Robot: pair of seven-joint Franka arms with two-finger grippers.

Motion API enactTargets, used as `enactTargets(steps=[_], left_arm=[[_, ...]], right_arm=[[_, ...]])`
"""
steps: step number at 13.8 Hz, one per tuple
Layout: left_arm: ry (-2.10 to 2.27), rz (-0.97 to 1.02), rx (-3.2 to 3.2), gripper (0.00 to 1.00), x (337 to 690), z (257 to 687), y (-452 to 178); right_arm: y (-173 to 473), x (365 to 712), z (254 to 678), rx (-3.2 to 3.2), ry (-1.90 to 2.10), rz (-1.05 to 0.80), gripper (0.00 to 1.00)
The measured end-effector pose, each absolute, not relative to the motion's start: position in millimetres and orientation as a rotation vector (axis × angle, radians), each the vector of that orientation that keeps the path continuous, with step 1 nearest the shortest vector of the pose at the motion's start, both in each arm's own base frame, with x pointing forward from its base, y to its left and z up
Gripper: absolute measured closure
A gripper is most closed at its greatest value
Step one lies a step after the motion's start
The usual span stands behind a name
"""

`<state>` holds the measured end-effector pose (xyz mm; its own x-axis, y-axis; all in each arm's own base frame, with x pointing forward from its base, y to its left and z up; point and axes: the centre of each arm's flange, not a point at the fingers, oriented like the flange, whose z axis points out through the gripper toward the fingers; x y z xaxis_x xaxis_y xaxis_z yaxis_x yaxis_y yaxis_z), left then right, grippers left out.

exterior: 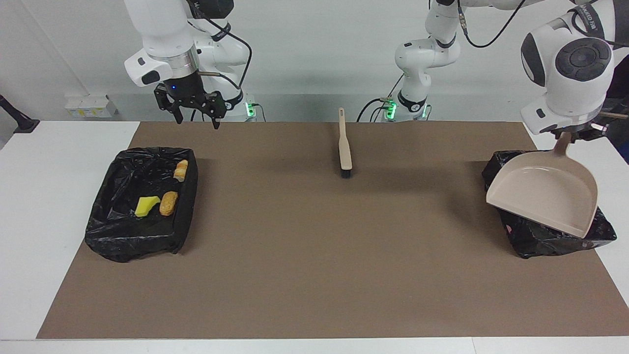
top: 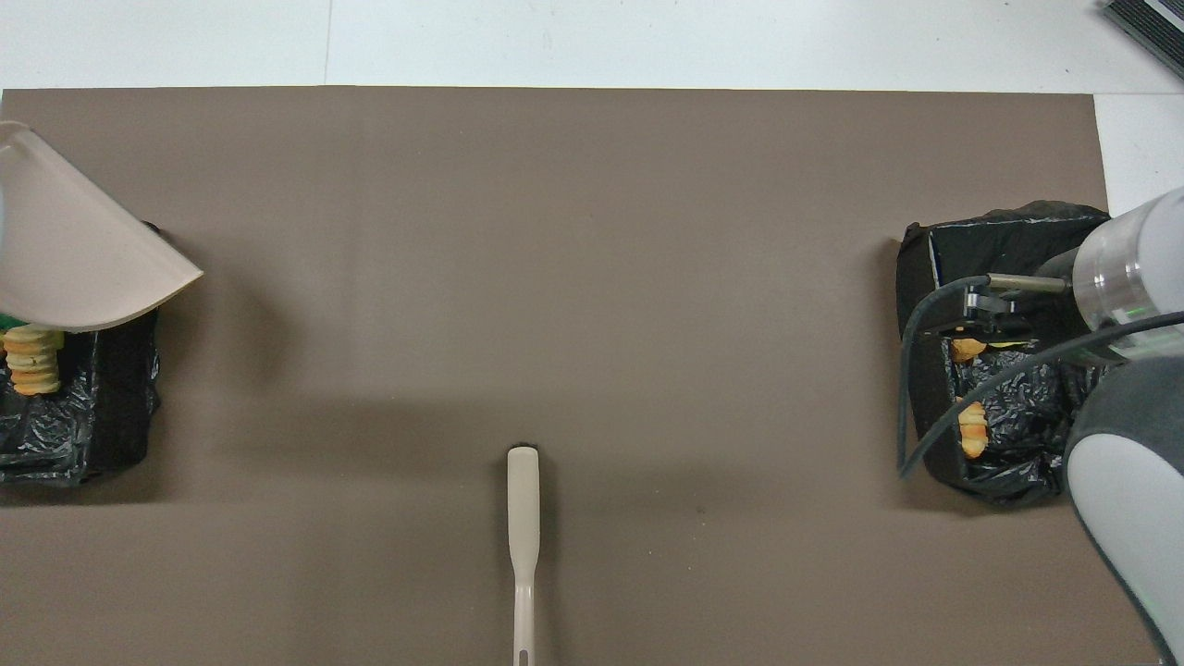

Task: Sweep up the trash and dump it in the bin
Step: 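Carry the empty dustpan back and set it down with the left gripper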

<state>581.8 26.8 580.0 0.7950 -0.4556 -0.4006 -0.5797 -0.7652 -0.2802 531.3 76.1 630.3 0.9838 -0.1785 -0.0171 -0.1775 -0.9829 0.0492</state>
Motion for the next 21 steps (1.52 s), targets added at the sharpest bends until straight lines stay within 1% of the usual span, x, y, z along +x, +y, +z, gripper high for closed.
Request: enactTargets(steps=[3, 6, 9, 12, 16, 18, 21], left_arm=[[0.527, 0.316, -2.845, 0.69, 578.9, 571.7, -38.2], [0.318, 0.169, -2.986, 0.69, 574.2, 556.4, -136.7], [0.108, -0.036, -3.133, 0.69, 560.0, 524.2, -247.5], [0.128, -0.087, -3.188, 0.69, 539.7, 476.2, -322.7], [0.159, -0.008, -3.237, 0.69, 519.2, 417.1, -378.7], [0.190, -0.006, -3.238, 0.69, 508.9, 398.4, -388.8], [0.209, 0.010, -3.231, 0.69, 501.4, 382.5, -390.6]], right_arm=[[71.8, 531.9, 630.1, 3.081, -0.288, -0.034, 0.00], [71.6, 531.9, 630.1, 3.081, -0.289, -0.034, 0.00], [71.4, 532.0, 630.1, 3.081, -0.290, -0.034, 0.00], [71.4, 532.0, 630.1, 3.081, -0.290, -0.034, 0.00], [70.7, 532.2, 630.2, 3.081, -0.292, -0.033, 0.00], [70.6, 532.2, 630.2, 3.081, -0.292, -0.033, 0.00], [70.2, 532.3, 630.2, 3.081, -0.293, -0.033, 0.00]])
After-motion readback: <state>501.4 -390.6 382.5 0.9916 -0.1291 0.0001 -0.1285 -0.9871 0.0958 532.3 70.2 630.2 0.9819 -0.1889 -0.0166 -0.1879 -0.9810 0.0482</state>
